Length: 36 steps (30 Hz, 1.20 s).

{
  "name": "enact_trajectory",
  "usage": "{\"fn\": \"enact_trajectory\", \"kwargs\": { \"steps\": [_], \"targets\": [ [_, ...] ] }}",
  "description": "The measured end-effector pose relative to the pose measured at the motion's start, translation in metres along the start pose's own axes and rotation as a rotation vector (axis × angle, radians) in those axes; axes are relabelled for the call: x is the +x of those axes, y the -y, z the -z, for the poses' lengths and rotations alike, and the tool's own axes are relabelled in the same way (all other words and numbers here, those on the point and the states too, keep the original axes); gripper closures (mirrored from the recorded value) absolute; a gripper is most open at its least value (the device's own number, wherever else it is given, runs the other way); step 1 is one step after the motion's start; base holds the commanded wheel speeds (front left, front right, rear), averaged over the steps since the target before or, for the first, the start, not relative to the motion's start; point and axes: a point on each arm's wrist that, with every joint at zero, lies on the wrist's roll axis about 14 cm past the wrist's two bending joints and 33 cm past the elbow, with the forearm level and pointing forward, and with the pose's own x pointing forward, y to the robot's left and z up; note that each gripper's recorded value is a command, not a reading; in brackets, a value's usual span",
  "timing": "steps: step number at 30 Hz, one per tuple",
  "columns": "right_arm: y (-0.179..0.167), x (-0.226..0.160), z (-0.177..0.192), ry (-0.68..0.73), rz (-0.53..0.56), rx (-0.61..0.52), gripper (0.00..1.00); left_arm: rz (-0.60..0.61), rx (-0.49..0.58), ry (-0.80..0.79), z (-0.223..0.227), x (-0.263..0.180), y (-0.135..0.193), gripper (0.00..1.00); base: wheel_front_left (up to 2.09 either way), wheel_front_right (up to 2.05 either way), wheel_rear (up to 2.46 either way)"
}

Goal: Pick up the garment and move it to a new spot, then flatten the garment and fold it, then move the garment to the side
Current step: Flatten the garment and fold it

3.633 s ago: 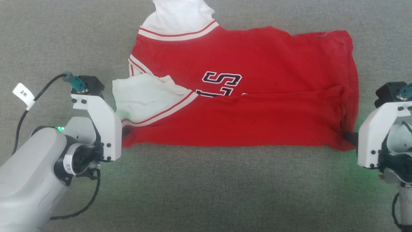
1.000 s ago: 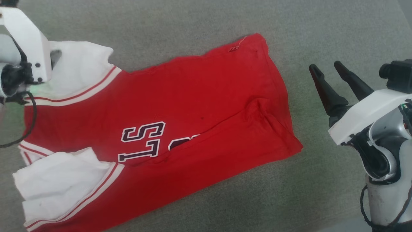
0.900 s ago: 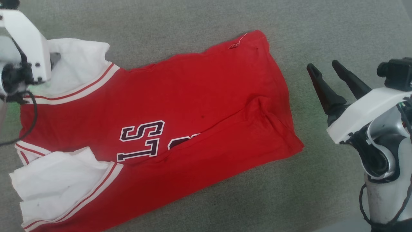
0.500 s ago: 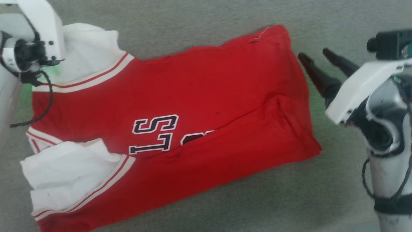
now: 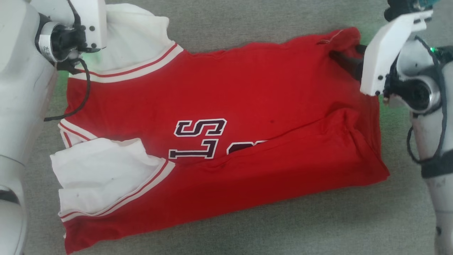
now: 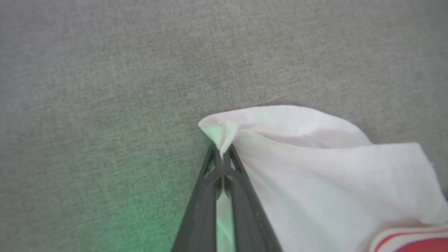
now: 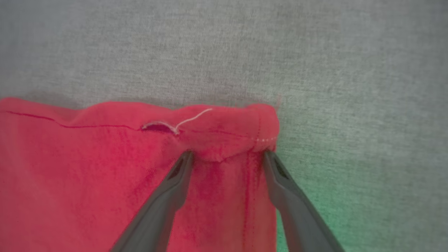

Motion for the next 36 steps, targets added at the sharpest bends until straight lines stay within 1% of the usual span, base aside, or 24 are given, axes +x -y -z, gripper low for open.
{"fn": "enact_trajectory", "kwargs": {
  "steps": [3, 4, 5, 6, 8, 11, 20, 27, 36],
  "targets": [
    [0.0, 0.009, 0.01, -0.113, -0.003, -0.007, 0.0, 0.003, -0.001, 0.01, -0.001, 0.001, -0.001, 1.0, 0.0, 0.0, 0.0],
    [-0.001, 0.01, 0.011, -0.139, -0.004, -0.011, 0.33, 0.003, -0.001, 0.013, 0.0, 0.002, -0.002, 1.0, 0.0, 0.0, 0.0],
    [0.0, 0.011, 0.012, -0.162, -0.002, -0.022, 0.69, 0.005, -0.002, 0.018, -0.001, 0.002, -0.001, 1.0, 0.0, 0.0, 0.0],
    [0.002, 0.012, 0.012, -0.175, 0.004, -0.027, 1.0, 0.007, -0.002, 0.021, -0.001, 0.002, -0.001, 1.0, 0.0, 0.0, 0.0],
    [0.007, 0.012, 0.013, -0.19, 0.019, -0.034, 1.0, 0.007, -0.003, 0.03, -0.001, 0.001, -0.002, 1.0, 0.0, 0.0, 0.0],
    [0.006, 0.012, 0.011, -0.18, 0.015, -0.04, 1.0, 0.007, -0.009, 0.049, -0.004, -0.003, -0.004, 1.0, 0.0, 0.0, 0.0],
    [0.001, -0.007, -0.005, -0.069, 0.002, -0.077, 1.0, 0.012, -0.008, 0.099, -0.016, -0.036, -0.006, 1.0, 0.0, 0.0, 0.0],
    [-0.014, -0.031, -0.021, 0.034, -0.033, -0.128, 1.0, 0.016, 0.048, 0.165, -0.03, -0.078, -0.003, 1.0, 0.0, 0.0, 0.0],
    [-0.033, -0.066, -0.027, 0.126, -0.079, -0.168, 1.0, -0.006, 0.116, 0.224, -0.018, -0.128, -0.008, 1.0, 0.0, 0.0, 0.0]
  ]
}}
